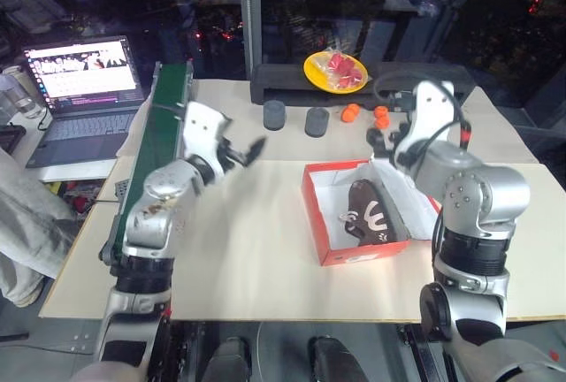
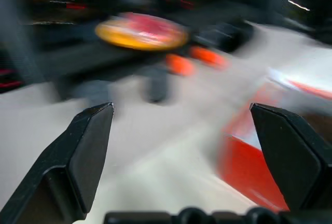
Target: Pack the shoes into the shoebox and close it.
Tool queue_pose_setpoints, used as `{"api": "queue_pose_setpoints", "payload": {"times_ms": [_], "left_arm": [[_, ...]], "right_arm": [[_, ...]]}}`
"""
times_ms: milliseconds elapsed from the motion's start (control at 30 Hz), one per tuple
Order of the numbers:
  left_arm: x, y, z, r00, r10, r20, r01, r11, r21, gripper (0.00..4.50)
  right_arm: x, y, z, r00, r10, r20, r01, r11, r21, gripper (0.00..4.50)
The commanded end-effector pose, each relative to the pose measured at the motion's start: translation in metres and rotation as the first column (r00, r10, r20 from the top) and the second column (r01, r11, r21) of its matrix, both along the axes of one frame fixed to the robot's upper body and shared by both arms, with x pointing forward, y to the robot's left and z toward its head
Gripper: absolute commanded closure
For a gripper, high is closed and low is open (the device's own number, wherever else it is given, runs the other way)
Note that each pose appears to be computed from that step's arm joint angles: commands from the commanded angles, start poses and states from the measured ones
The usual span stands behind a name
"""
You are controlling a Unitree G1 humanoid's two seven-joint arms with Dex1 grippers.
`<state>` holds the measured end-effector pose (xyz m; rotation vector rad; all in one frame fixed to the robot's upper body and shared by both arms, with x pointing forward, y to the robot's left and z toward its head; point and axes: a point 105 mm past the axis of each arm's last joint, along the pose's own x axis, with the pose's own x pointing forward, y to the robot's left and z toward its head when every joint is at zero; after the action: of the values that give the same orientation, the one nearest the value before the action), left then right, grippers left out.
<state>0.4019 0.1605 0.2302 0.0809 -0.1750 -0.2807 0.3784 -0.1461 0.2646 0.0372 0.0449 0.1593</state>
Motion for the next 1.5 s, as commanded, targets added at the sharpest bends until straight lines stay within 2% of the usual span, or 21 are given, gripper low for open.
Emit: {"api": "queue_pose_setpoints", "payload": {"times_ms": [33,100,167,200,233,333,400,500,600,733,867,1200,1500], "left_arm": [[0.008,0.053,0.008,0.949,0.315,0.004,-0.313,0.946,-0.086,0.00],[0.011,0.074,-0.013,0.905,0.416,-0.090,-0.422,0.905,-0.053,0.00],[0.010,0.082,-0.032,0.882,0.441,-0.166,-0.449,0.894,-0.012,0.00],[0.010,0.082,-0.038,0.882,0.430,-0.192,-0.438,0.899,0.000,0.00],[0.009,0.083,-0.042,0.876,0.434,-0.211,-0.441,0.898,0.017,0.00],[0.008,0.084,-0.050,0.875,0.414,-0.249,-0.414,0.909,0.057,0.00],[0.006,0.086,-0.050,0.874,0.412,-0.259,-0.415,0.909,0.045,0.00],[0.005,0.085,-0.049,0.888,0.379,-0.261,-0.379,0.924,0.054,0.00],[0.004,0.086,-0.051,0.888,0.374,-0.268,-0.372,0.926,0.059,0.00],[0.004,0.088,-0.059,0.877,0.376,-0.301,-0.364,0.926,0.097,0.00],[0.005,0.091,-0.062,0.862,0.396,-0.316,-0.376,0.918,0.125,0.00],[0.007,0.101,-0.070,0.827,0.442,-0.347,-0.415,0.897,0.153,0.00],[0.012,0.103,-0.049,0.834,0.441,-0.333,-0.422,0.897,0.132,0.00]], "right_arm": [[-0.034,0.059,0.023,0.912,0.384,0.146,-0.387,0.922,-0.005,0.38],[-0.077,0.094,0.000,0.728,0.679,0.096,-0.675,0.734,-0.071,0.38],[-0.113,0.103,-0.031,0.565,0.825,0.001,-0.818,0.561,-0.125,0.38],[-0.121,0.101,-0.045,0.529,0.847,-0.046,-0.841,0.516,-0.160,0.38],[-0.123,0.097,-0.062,0.525,0.842,-0.122,-0.843,0.495,-0.209,0.38],[-0.115,0.076,-0.112,0.565,0.759,-0.323,-0.816,0.458,-0.353,0.38],[-0.108,0.069,-0.121,0.595,0.733,-0.331,-0.795,0.473,-0.381,0.38],[-0.101,0.071,-0.116,0.629,0.734,-0.256,-0.771,0.546,-0.330,0.17],[-0.102,0.074,-0.115,0.623,0.746,-0.234,-0.775,0.548,-0.315,0.17],[-0.094,0.075,-0.114,0.658,0.725,-0.202,-0.740,0.575,-0.348,0.17],[-0.087,0.072,-0.111,0.689,0.701,-0.185,-0.718,0.624,-0.309,0.17],[-0.091,0.073,-0.119,0.676,0.705,-0.215,-0.734,0.617,-0.283,0.17],[-0.089,0.071,-0.124,0.686,0.691,-0.228,-0.725,0.625,-0.291,0.17]]}}
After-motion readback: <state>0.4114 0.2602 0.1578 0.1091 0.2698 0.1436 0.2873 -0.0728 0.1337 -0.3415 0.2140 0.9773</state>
